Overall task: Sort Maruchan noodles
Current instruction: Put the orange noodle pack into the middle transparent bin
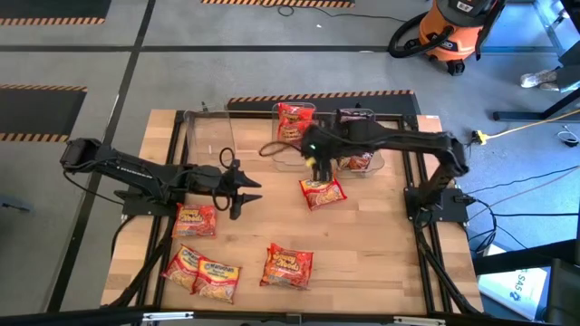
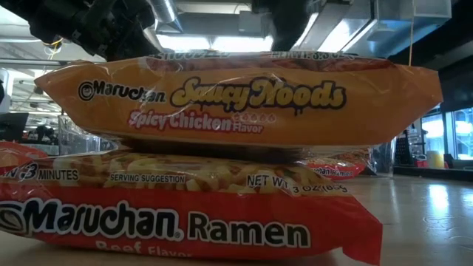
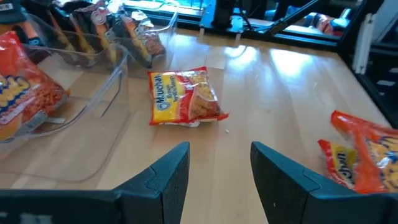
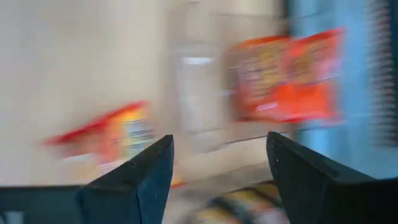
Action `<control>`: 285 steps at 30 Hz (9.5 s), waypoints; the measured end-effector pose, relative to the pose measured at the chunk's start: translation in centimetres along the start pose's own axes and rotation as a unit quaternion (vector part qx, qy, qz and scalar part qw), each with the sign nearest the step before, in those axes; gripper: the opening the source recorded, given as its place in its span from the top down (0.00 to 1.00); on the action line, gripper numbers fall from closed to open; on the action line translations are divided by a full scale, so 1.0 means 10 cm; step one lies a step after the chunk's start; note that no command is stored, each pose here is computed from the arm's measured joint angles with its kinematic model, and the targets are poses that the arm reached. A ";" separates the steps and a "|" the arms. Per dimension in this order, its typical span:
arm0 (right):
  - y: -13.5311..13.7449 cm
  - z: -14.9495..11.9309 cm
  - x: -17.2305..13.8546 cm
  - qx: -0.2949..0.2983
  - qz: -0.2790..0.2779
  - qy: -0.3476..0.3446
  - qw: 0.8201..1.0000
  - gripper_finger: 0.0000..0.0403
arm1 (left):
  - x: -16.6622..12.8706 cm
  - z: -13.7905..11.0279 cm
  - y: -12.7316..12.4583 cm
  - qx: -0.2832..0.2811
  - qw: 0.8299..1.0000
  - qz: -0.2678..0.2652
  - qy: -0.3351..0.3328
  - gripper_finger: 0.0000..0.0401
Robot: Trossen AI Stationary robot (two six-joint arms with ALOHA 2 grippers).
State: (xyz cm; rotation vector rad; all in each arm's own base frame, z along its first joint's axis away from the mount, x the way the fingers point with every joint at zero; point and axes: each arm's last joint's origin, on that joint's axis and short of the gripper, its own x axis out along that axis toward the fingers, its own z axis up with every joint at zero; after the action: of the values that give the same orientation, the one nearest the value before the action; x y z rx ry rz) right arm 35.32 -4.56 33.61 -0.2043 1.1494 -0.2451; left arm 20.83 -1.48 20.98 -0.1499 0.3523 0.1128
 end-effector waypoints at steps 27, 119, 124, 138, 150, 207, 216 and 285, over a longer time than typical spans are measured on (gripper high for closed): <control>1.29 -0.80 0.80 0.182 0.318 -0.272 0.890 0.42 | 0.04 0.01 -0.30 -0.007 0.996 -0.075 -0.043 0.59; 2.80 -0.59 0.97 0.226 0.235 -0.150 0.933 0.25 | 1.11 -0.71 -2.07 -0.053 0.990 -0.105 0.076 0.59; 2.81 -0.58 1.04 0.224 0.237 -0.151 0.933 0.26 | 1.11 -0.73 -2.06 -0.047 0.990 -0.105 0.084 0.59; 2.81 -0.55 1.04 0.215 0.227 -0.177 0.933 0.69 | 1.07 -0.79 -2.08 -0.031 0.981 -0.140 0.134 0.59; 2.76 -0.53 0.96 0.220 0.202 -0.200 0.933 0.68 | 0.49 -0.55 -2.23 0.067 0.958 -0.201 0.191 0.59; -1.06 -0.72 1.66 0.053 0.094 -0.235 0.966 0.67 | -0.28 -0.38 -0.46 -0.034 0.997 -0.054 0.039 0.59; -1.01 -0.77 1.92 0.065 0.122 -0.209 0.968 0.67 | -0.28 -0.38 -0.46 -0.035 0.997 -0.053 0.039 0.59; 1.59 -0.33 0.77 0.102 0.233 -0.380 0.889 0.45 | -0.09 -0.51 -0.76 -0.031 0.993 -0.109 0.021 0.59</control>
State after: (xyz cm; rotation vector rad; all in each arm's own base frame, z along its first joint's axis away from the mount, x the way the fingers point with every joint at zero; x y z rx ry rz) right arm 36.65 8.29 21.07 0.1637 0.3586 0.1450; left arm 19.30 -9.89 17.56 -0.2509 0.3729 -0.0964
